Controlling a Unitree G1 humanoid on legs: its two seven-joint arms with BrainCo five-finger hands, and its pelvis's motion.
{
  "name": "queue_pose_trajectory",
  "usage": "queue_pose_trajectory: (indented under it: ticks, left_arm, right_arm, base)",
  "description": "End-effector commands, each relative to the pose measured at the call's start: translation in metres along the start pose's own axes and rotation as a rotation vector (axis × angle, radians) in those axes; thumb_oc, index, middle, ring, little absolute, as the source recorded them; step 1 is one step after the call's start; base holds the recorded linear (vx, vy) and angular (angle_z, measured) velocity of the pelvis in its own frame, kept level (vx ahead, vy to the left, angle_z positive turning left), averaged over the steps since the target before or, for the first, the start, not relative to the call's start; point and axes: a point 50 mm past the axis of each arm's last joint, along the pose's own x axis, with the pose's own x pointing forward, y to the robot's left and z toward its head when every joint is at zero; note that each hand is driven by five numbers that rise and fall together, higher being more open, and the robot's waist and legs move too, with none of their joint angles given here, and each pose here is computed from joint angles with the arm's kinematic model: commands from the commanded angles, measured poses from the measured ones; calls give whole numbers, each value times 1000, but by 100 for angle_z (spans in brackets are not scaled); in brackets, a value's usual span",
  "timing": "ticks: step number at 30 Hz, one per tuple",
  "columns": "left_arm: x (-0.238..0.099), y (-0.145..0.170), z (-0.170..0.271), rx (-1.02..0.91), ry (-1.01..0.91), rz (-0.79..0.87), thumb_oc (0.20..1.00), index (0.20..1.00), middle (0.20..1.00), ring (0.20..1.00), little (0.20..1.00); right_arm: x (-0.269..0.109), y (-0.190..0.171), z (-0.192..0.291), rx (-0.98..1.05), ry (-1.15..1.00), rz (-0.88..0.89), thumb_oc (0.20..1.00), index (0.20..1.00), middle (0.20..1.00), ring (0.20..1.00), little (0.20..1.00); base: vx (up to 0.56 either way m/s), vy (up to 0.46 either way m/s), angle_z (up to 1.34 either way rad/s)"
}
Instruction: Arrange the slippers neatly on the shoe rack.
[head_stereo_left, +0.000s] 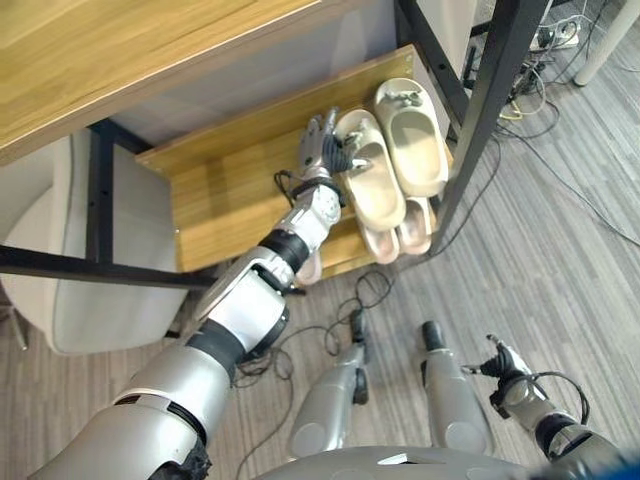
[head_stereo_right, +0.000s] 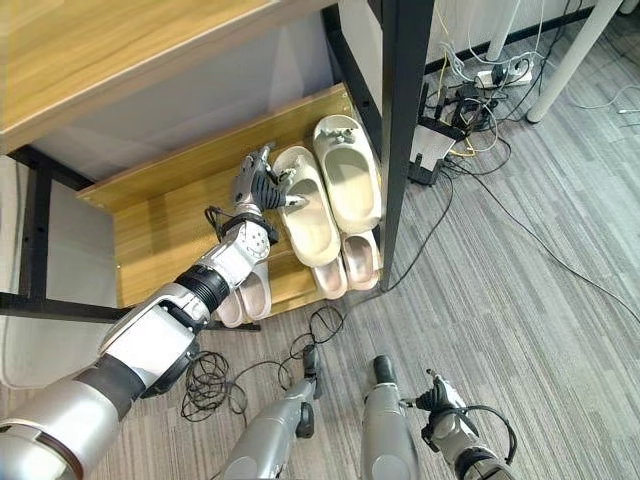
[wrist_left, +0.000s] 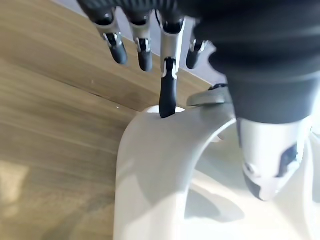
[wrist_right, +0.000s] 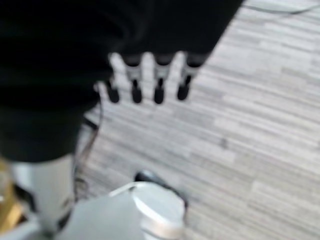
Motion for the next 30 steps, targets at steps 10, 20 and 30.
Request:
queue_pose_trajectory:
  ticks: [10, 20, 30]
  left_arm:
    - [-9, -11, 18, -149, -71, -61, 1000, 1000, 1000, 1000, 1000]
    - [4, 33, 7, -137, -112, 96, 1000, 1000, 1000, 1000, 1000]
    - [-2, 70, -35, -100, -71, 207, 1000, 1000, 1000, 1000, 1000]
  right_arm:
    - [-4, 1, -12, 38, 27, -4, 1000, 1000, 1000, 1000, 1000]
    - [-8, 7, -18, 42, 31, 13, 1000, 1000, 1000, 1000, 1000]
    - [-11, 14, -17, 56, 23, 26, 1000, 1000, 1000, 1000, 1000]
  base:
    - [0, 0, 0]
    - [0, 0, 0]
    - [2, 4, 3]
